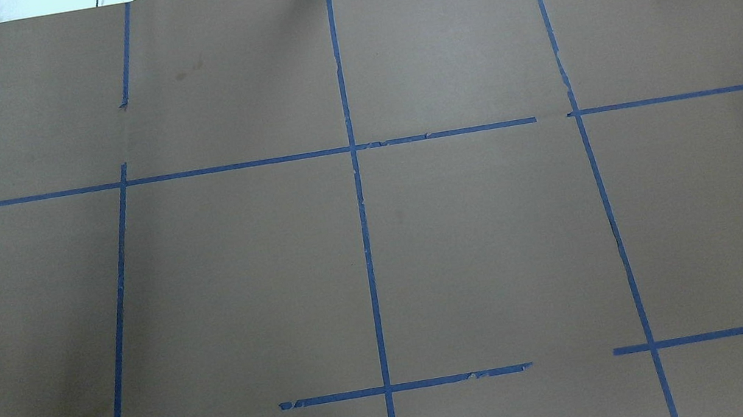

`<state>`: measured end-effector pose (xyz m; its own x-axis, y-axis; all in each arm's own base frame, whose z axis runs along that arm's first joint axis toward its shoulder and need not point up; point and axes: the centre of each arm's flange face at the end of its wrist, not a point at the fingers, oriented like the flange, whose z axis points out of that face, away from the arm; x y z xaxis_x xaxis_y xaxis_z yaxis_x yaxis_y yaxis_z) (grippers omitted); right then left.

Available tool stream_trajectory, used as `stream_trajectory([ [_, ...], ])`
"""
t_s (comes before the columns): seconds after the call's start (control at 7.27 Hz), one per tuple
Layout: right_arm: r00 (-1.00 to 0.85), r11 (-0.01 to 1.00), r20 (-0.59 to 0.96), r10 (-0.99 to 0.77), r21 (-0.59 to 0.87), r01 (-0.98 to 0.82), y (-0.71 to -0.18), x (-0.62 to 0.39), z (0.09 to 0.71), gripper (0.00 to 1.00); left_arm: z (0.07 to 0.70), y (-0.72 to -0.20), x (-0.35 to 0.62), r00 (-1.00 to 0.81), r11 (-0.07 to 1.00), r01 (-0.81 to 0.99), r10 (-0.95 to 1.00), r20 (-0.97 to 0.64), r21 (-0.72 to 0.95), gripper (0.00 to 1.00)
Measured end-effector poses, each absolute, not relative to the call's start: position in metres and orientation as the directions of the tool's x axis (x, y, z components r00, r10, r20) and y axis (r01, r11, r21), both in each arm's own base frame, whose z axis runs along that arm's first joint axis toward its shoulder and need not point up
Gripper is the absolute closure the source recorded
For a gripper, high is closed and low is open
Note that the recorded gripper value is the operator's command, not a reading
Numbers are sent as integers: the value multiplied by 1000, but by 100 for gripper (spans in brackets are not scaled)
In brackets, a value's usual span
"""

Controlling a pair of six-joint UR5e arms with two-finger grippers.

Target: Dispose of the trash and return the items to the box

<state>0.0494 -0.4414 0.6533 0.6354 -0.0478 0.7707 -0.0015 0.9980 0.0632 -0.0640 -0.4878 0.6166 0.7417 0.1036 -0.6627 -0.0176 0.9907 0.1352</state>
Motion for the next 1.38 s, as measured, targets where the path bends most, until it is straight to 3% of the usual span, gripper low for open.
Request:
stream_trajectory([
  [1.38,634,999,773,-26,47,-16,-466,49,656,0,625,-485,-63,721,997,24,33,-692,73,0],
])
